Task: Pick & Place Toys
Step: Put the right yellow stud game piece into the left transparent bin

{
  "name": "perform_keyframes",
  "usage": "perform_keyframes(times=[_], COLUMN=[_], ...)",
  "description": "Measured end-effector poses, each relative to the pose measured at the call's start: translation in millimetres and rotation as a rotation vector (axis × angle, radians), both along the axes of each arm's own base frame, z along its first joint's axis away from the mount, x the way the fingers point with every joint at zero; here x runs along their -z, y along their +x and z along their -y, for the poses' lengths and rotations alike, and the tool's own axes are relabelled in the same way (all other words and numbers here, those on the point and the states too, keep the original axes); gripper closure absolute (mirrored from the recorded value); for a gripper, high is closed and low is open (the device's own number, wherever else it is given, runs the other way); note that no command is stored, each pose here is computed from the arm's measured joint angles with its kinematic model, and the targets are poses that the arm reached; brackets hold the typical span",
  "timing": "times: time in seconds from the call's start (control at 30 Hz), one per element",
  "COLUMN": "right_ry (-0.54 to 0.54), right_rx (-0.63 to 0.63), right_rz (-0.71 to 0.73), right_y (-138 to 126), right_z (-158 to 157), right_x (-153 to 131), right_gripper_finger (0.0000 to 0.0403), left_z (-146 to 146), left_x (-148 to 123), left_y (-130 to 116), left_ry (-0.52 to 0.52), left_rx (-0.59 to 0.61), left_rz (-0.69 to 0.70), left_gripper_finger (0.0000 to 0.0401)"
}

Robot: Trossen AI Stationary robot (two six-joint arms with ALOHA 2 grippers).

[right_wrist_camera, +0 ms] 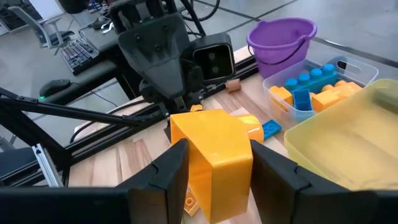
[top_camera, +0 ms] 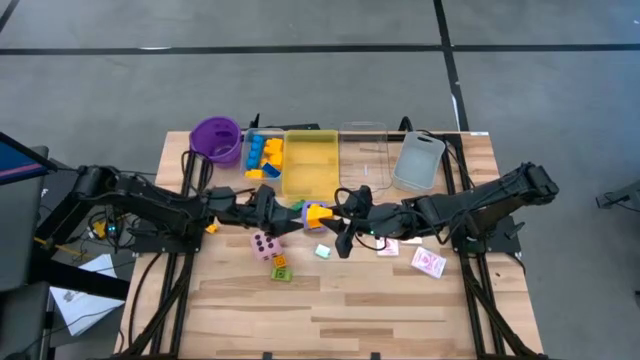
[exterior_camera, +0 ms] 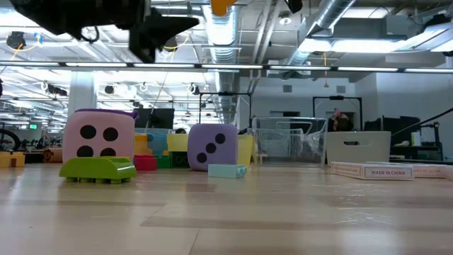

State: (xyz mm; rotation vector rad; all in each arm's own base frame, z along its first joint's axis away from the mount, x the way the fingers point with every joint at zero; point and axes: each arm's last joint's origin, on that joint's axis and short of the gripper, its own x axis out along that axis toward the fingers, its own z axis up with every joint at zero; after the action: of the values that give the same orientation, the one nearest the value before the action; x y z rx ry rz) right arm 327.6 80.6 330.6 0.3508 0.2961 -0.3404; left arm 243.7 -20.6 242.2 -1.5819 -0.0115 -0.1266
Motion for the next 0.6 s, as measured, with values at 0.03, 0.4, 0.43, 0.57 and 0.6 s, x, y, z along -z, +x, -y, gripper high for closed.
perform_keyframes(times=[0.03,0.4,0.43,0.57,0.6], right_ry=[0.000,0.000,0.000,-0.001,-0.001], right_rx=[0.000,0.000,0.000,-0.002,-0.002], right_rz=[0.000,0.001,0.001,-0.004,-0.005], right_y=[0,0,0,0,0], right_z=[0,0,0,-1,-1], right_x=[0,0,0,1,1], right_gripper_finger=[0.0261,0.0261,0.0261,0.0259,0.0259], left_z=[0,3,3,4,4], left_x=[-3,-12,-10,-5,-5], left_y=[3,38,40,44,44], left_ry=[0.000,0.034,0.035,0.036,0.036], left_rx=[-0.001,-0.007,-0.007,-0.005,-0.005], left_rz=[0.008,0.006,-0.001,-0.016,-0.018], left_gripper_finger=[0.0050,0.0050,0.0050,0.0050,0.0050])
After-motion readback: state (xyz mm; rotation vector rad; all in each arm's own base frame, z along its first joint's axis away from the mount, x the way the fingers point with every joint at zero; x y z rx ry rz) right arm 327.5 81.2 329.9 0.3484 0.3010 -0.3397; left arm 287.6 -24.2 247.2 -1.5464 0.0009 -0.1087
